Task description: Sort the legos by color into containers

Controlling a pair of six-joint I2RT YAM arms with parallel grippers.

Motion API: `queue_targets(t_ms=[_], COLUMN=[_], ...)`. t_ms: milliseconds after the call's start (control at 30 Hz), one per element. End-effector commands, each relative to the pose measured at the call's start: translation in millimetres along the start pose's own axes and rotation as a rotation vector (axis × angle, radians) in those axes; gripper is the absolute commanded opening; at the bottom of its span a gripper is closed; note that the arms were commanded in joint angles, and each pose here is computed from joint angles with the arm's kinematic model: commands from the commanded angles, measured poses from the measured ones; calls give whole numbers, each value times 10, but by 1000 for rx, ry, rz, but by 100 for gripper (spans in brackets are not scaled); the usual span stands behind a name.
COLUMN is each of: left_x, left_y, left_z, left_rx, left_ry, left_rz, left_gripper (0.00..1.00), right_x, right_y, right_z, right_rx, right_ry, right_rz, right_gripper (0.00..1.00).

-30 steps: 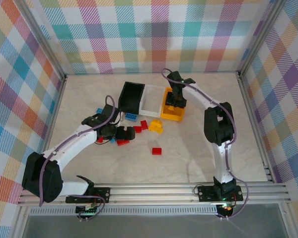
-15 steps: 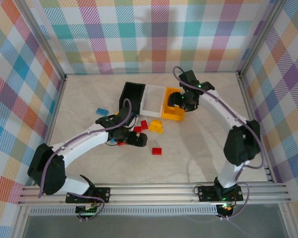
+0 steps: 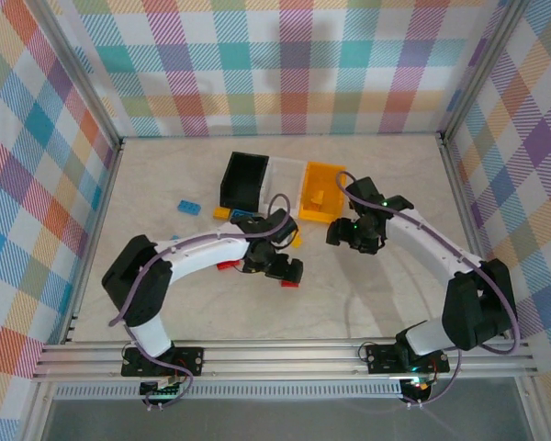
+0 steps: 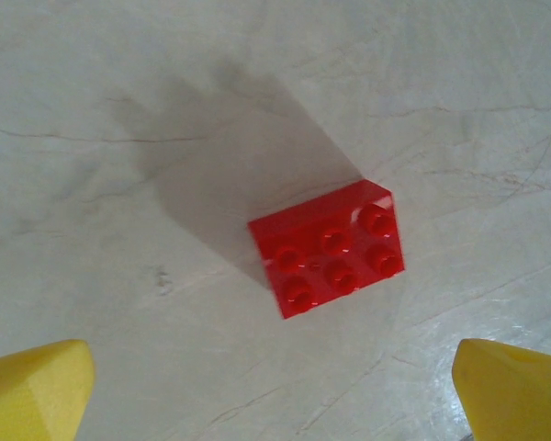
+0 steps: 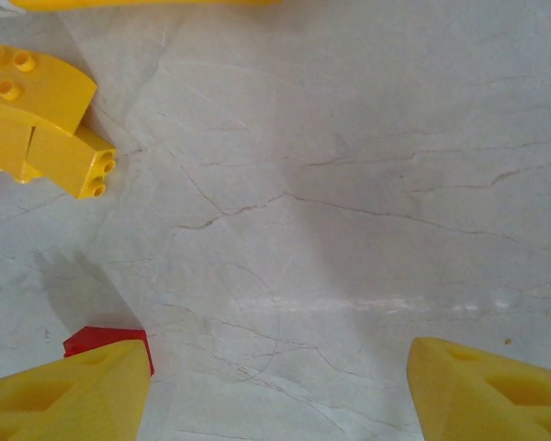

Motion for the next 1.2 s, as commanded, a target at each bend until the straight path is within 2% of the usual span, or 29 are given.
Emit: queue_targets(t_ms=[0, 300, 667, 1167], left_x=[74, 251, 380, 352], left_y=[80, 70, -54, -96], left_z=[-132, -223, -235, -159], left_rx=[-6, 2, 11, 9], left_ry=[-26, -60, -118, -177], left_rz=[54, 80, 81, 66], left_gripper=[100, 97, 85, 59], right_x=[-50, -100, -71, 65], right_y=[2, 42, 25, -52], right_z=[5, -61, -41, 44], right_rx=[27, 20, 9, -3], right_ry=[-18, 1, -12, -43], right_rz=[-37, -62, -62, -38], right_gripper=[74, 75, 75, 74])
Point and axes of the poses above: each hand's point on the last joint's axis, 136 mm out from that joint toward the fingers, its own x axis out along the fingers, its own z axis along the line the jaws close on, y = z × x, the point moved 7 cm from there along -x, back along the fingers, and after that the axes turned 1 degree about x, right-handed, at the moved point
